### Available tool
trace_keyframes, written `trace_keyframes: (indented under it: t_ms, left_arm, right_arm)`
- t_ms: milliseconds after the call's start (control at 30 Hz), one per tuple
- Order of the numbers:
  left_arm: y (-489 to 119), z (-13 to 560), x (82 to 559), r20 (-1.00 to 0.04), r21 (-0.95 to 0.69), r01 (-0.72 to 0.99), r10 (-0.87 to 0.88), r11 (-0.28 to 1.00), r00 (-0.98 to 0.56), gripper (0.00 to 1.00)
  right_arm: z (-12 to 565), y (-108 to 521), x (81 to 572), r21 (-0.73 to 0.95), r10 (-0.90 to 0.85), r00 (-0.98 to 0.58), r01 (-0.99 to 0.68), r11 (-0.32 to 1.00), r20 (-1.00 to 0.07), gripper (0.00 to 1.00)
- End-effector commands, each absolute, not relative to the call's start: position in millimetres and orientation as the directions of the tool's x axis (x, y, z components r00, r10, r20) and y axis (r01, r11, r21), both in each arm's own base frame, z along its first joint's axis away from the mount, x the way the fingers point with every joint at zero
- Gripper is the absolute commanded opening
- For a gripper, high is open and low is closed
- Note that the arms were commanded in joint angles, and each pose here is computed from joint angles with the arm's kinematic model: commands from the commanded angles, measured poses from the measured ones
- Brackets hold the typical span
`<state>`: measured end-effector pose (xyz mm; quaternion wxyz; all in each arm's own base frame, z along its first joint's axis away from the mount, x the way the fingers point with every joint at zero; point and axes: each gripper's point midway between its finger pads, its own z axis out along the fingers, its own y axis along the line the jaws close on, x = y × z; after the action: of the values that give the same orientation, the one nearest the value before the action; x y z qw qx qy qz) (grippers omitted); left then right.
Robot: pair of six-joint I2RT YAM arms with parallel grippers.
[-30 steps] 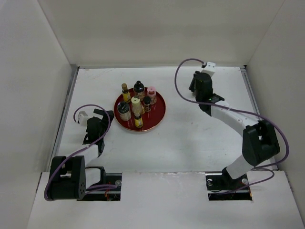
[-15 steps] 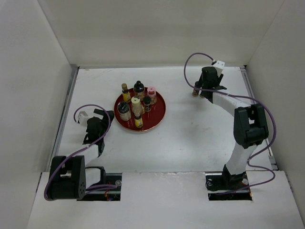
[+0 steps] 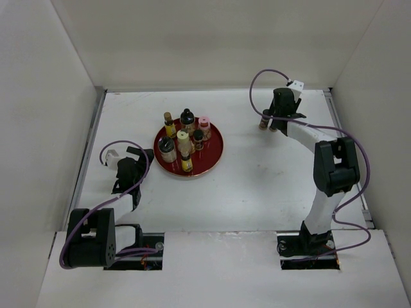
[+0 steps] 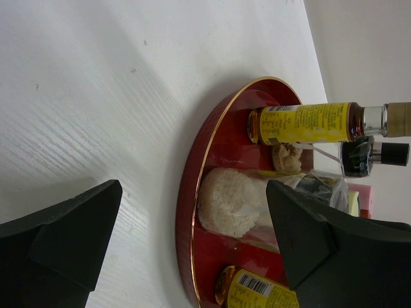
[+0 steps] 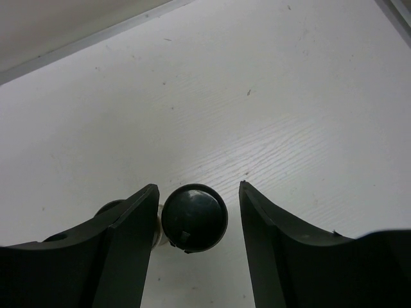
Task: Organize the condiment bottles
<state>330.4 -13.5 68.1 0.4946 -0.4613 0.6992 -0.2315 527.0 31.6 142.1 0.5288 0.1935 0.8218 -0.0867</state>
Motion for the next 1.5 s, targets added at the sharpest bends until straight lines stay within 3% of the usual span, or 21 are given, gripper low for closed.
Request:
trace_keyframes:
  t_ms: [0,333,633,1067,1200,1467]
  left_arm:
    - [-14.9,87.8,341.8,-0.492,-0.803,-0.356,-0.869,0.478,-0.057,1.0]
    - [-13.5,87.9,340.9,-0.488,-0.806,-0.356,-0.871,0.473,-0.053,1.0]
    - [-14.2,89.8,341.0,-0.49,-0.807,-0.35,-0.87,0.475,-0.052,1.0]
    - [-14.5,89.0,341.3,-0.488,-0.807,-0.352,-0.871,0.474,-0.054,1.0]
    - [-13.6,89.7,341.0,-0.494,-0.805,-0.353,-0.868,0.477,-0.048,1.0]
    - [-12.7,87.9,341.0,-0.488,-0.806,-0.358,-0.871,0.471,-0.049,1.0]
  right_arm:
    - [143.7,29.1,533.0,0.09,0.251,-0.349,0.418,0.904,-0.903,0.59]
    - [129.4,37.2,532.3,0.09,0.258,-0.388,0.399,0.912,-0.885,0.61]
    - [127.3,36.2,527.6,0.106,0.275,-0.379,0.411,0.906,-0.884,0.46]
    - [226.8,26.4,482.6,0.184,0.277,-0.153,0.445,0.876,-0.948,0.38]
    - [255.8,57.7,463.9,0.209,0.269,-0.127,0.356,0.911,-0.955,0.37]
    - [257.7,224.9,423.5,0.227,0.213,-0.217,-0.042,0.973,-0.953,0.38]
